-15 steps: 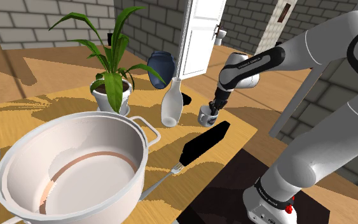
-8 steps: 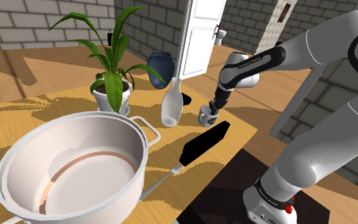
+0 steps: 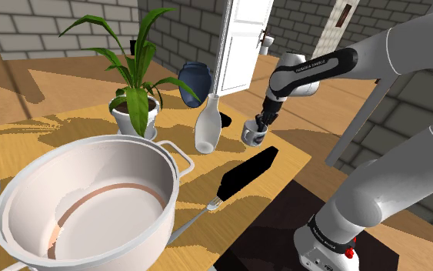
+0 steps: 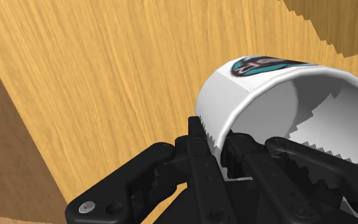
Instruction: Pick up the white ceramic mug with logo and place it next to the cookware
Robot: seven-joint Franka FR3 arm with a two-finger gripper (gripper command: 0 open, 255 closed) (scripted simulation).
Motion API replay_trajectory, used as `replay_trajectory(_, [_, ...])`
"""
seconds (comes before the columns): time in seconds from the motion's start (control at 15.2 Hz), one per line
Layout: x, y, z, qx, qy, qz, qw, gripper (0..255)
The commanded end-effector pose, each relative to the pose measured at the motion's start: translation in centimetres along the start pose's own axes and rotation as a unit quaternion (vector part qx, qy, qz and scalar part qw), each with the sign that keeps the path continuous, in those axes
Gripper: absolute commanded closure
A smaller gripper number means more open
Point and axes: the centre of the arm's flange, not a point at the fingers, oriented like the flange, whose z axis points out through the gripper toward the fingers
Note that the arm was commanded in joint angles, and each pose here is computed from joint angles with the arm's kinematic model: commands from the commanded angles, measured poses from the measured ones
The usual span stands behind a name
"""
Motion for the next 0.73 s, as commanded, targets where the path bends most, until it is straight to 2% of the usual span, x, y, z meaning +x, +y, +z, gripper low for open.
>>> replay_trajectory(0.0, [0.0,0.0,-1.0,0.0,0.0,0.0,1.0,255])
replay_trajectory(0.66, [0.1,-0.3,-6.3,0.0,0.0,0.0,1.0,255])
